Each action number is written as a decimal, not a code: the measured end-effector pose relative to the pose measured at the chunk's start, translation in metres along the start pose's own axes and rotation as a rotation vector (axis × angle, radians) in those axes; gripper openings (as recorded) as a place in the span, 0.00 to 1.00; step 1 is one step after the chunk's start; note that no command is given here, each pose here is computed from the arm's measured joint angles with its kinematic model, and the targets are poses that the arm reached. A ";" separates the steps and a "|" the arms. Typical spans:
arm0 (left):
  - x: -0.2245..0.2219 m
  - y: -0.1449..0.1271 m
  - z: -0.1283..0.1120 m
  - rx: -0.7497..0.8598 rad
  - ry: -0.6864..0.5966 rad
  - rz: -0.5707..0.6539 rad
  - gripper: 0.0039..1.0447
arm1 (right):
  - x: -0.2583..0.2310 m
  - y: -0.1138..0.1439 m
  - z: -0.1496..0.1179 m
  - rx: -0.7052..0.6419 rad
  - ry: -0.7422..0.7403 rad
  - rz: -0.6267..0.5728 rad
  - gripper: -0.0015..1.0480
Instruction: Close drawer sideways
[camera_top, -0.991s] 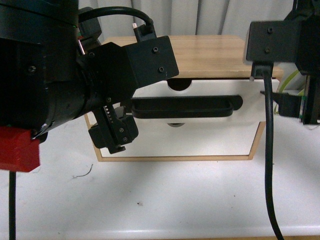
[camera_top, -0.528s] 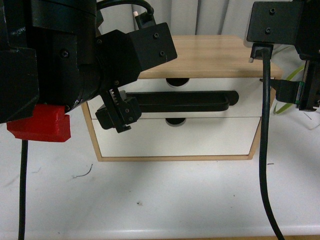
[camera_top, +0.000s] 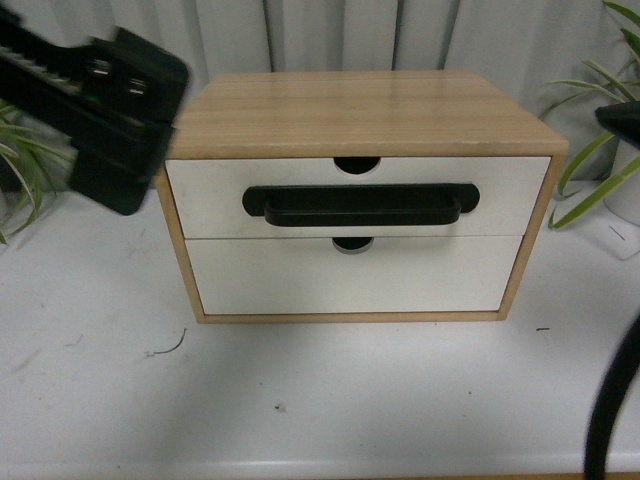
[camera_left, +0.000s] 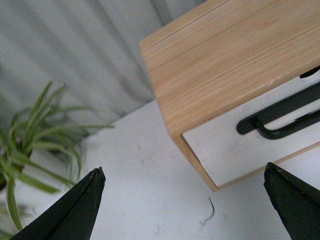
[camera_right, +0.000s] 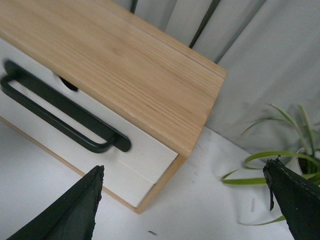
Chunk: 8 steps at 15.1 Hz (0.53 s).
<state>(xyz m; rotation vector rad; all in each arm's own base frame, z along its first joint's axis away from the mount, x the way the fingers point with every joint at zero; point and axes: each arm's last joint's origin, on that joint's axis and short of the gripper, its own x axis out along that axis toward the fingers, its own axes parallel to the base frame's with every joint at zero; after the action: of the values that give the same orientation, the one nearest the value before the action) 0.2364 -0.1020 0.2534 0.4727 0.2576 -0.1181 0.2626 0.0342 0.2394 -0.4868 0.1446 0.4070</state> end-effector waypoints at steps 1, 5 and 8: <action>-0.010 0.008 -0.007 -0.064 0.019 0.013 0.94 | -0.010 0.001 -0.001 0.064 -0.018 -0.003 0.94; -0.047 0.038 -0.035 -0.301 0.073 0.112 0.94 | -0.060 0.009 -0.007 0.398 -0.101 -0.011 0.94; -0.095 0.068 -0.065 -0.455 0.016 0.239 0.91 | -0.106 0.016 -0.012 0.592 -0.151 -0.103 0.92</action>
<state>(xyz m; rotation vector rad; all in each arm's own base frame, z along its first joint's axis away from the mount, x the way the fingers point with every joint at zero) 0.1430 -0.0070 0.2531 0.0497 0.2329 0.1757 0.1594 0.0048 0.2465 0.1191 0.0871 0.2800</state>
